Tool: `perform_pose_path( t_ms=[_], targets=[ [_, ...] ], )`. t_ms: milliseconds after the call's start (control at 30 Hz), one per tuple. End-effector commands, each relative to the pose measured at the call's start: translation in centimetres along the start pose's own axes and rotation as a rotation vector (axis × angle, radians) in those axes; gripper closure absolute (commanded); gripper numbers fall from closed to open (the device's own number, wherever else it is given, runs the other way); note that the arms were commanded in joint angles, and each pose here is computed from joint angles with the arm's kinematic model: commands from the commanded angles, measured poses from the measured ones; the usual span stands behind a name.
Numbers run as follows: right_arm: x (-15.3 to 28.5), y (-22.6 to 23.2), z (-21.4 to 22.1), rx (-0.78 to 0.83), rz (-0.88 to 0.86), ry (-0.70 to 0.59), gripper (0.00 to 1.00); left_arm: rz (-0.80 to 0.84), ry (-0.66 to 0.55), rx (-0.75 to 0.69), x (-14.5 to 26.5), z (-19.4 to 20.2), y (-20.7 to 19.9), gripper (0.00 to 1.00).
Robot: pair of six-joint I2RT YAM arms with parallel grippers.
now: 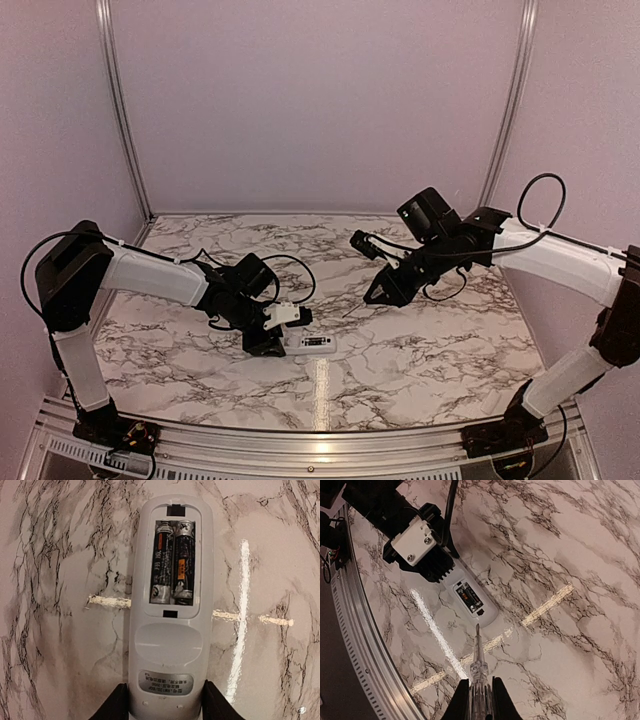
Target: Unload the batteries from the remote control
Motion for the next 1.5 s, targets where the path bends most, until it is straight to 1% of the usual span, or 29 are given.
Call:
perform_pose_path(
  t_ms=[0,167,300,467,600,700,933,1200,1467],
  targets=[
    [1.1,0.8,0.0,0.004,-0.008,-0.032,1.00,0.025,0.004,0.045,0.5,0.0,-0.6,0.71],
    [1.1,0.9,0.5,0.004,-0.022,-0.030,1.00,0.013,0.011,0.030,0.7,-0.6,-2.0,0.73],
    [0.8,1.2,0.9,0.013,-0.038,-0.023,1.00,-0.014,-0.013,0.034,1.0,-1.5,-2.9,0.74],
    [0.6,1.8,1.6,0.030,-0.071,-0.031,1.00,-0.030,-0.046,0.031,1.3,-3.0,-3.9,0.78],
    [-0.1,1.8,2.6,0.045,-0.075,-0.010,1.00,-0.066,-0.022,0.013,0.8,-3.4,-4.6,0.83],
    [-0.5,1.7,3.0,0.058,-0.069,-0.002,1.00,-0.097,0.009,0.002,0.4,-3.2,-4.9,0.83],
    [-2.2,2.0,3.5,0.099,-0.062,0.048,1.00,-0.129,0.023,-0.019,0.4,-3.3,-4.6,0.85],
    [-3.4,1.4,3.2,0.116,-0.030,0.082,1.00,-0.114,0.041,-0.019,-0.3,-3.2,-4.6,0.91],
    [-4.0,1.1,3.0,0.142,-0.017,0.102,1.00,-0.103,0.063,-0.026,-0.8,-3.2,-4.5,0.93]
  ],
)
Point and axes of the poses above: each gripper's point midway between its finger pads, its own x axis back along the fingers, its own y axis along the line the jaws close on, z = x × y, the point moved 6 cm from there along x, back along the fingers, and after that the axes turned 5 degrees about -x, right-handed, at the moved point
